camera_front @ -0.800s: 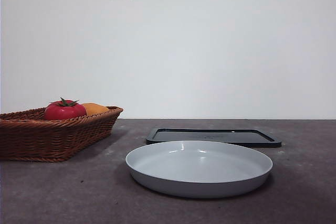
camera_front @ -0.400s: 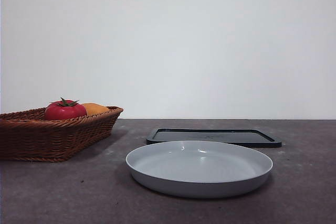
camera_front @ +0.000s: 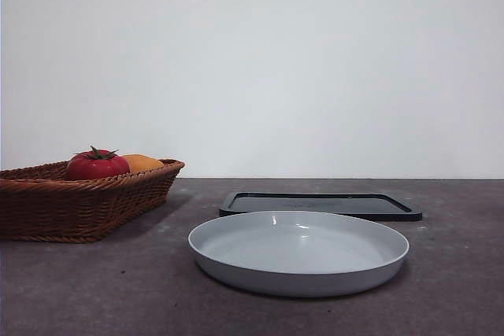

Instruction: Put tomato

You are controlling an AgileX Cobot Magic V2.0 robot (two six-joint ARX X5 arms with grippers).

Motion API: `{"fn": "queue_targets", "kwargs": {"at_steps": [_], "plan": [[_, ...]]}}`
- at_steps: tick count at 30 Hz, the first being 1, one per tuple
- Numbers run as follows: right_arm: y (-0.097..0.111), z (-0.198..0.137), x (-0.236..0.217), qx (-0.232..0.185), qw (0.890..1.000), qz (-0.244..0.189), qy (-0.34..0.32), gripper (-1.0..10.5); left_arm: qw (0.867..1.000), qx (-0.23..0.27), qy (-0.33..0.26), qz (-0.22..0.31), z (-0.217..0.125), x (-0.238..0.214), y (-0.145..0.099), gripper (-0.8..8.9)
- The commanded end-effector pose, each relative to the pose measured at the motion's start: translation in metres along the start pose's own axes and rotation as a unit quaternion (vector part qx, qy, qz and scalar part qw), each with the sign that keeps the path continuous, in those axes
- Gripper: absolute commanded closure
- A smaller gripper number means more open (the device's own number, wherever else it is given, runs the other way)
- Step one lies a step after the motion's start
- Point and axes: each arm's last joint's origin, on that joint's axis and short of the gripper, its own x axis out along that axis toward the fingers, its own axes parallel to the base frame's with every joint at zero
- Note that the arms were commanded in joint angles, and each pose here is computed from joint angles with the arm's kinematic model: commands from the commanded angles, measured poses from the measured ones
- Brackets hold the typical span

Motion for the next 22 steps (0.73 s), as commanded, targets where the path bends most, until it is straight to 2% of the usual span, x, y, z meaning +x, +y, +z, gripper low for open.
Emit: {"fn": "queue_targets", "kwargs": {"at_steps": [1,6,15,16,17,20,21,22], "plan": [[0.004,0.009,0.007,-0.018,1.000,0.013,0.013,9.3,0.999,0.033,0.021,-0.010,0.015,0.006,-0.003,7.97],[0.006,0.011,0.022,-0.017,0.999,0.027,0.037,9.3,0.998,0.037,0.053,-0.018,0.025,0.021,-0.002,7.95],[0.007,0.010,0.025,-0.018,0.999,0.031,0.041,9.3,0.997,0.034,0.062,-0.018,0.025,0.026,-0.001,7.82],[0.007,0.010,0.025,-0.018,0.999,0.031,0.041,9.3,0.997,0.034,0.062,-0.018,0.025,0.026,-0.001,7.52],[0.007,0.010,0.025,-0.018,0.999,0.031,0.040,8.6,0.997,0.033,0.064,-0.017,0.024,0.026,-0.001,6.30],[0.007,0.011,0.025,-0.017,0.999,0.031,0.037,4.2,0.997,0.034,0.063,-0.017,0.024,0.026,-0.001,1.28],[0.007,0.011,0.025,-0.017,0.999,0.031,0.037,3.7,0.997,0.034,0.063,-0.017,0.024,0.026,-0.001,0.47],[0.007,0.011,0.025,-0.017,0.999,0.031,0.037,3.7,0.997,0.034,0.063,-0.017,0.024,0.026,-0.001,0.41]]}}
